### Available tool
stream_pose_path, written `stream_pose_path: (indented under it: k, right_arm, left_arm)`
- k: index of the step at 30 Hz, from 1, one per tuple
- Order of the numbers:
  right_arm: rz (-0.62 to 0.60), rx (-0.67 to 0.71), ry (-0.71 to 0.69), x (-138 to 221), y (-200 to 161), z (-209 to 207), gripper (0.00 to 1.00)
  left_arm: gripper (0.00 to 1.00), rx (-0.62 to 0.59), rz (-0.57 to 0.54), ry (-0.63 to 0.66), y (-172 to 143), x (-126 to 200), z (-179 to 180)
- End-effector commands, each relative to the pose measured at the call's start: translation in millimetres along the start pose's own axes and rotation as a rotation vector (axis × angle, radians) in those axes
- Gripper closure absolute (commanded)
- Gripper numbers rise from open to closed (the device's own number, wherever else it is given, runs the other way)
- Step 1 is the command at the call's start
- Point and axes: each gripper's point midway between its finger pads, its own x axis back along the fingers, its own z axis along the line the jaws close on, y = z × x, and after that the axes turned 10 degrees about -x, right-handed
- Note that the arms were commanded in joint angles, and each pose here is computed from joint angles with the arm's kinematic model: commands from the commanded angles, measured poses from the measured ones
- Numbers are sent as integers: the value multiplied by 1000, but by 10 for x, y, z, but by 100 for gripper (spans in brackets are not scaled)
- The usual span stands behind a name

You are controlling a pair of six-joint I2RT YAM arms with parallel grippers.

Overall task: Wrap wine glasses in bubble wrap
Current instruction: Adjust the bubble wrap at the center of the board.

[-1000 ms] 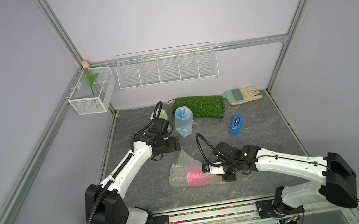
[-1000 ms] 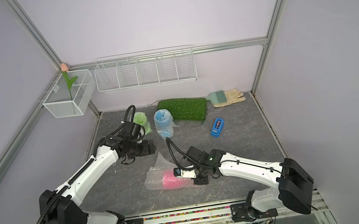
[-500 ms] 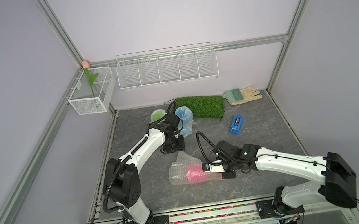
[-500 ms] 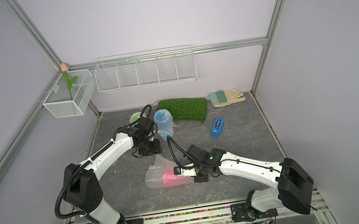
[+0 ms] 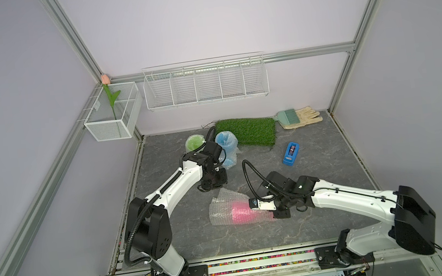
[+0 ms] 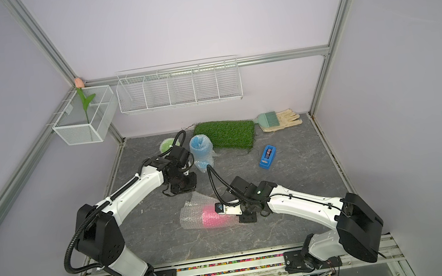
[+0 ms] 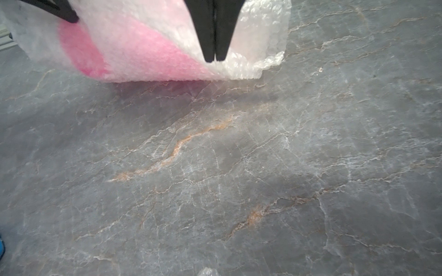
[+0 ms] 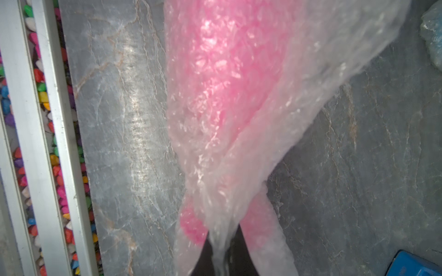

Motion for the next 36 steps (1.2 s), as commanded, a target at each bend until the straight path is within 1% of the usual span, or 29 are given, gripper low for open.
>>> stream_pose_path:
  k: [1, 4, 8, 15, 19, 22, 25, 26, 27, 29, 31, 32, 34, 36]
  right_arm:
    - [-10, -71, 9, -1, 18, -81, 93]
    - [-5, -149, 15, -8, -1, -186, 93]
    - [20, -210, 26, -61, -69, -272, 93]
    - [79, -299, 29, -141, -205, -415, 93]
    - [86, -295, 48, -147, -219, -392, 93]
    - [89, -285, 66, -145, -225, -358, 93]
    - [73, -259, 93, -119, -187, -304, 93]
    - [66, -250, 98, -107, -167, -290, 93]
    - [58, -239, 101, -95, -148, -279, 93]
    - [46, -218, 103, -71, -123, -256, 93]
    - [30, -196, 111, -43, -89, -222, 93]
    - [23, -181, 118, -34, -70, -191, 93]
    - [6, -156, 128, -12, -29, -143, 93]
    - [-4, -146, 127, -7, -12, -125, 93]
  left_arm:
    - [100, 9, -46, 21, -50, 211, 36]
    - [100, 22, -65, 32, -132, 307, 79]
    - [100, 60, -87, 37, -312, 297, 140]
    - [100, 133, -63, 52, -720, 6, 305]
    - [100, 155, -33, 76, -912, -178, 366]
    - [100, 165, -16, 125, -1021, -287, 486]
    - [100, 133, -26, 149, -973, -266, 514]
    - [100, 111, -39, 159, -913, -206, 512]
    - [96, 81, -64, 170, -826, -117, 504]
    - [84, 3, -128, 170, -638, 105, 449]
    - [73, -112, -205, 139, -447, 354, 323]
    - [68, -175, -244, 117, -359, 492, 246]
    - [62, -342, -298, 33, -257, 697, 18]
    - [61, -514, -357, -37, -198, 850, -182]
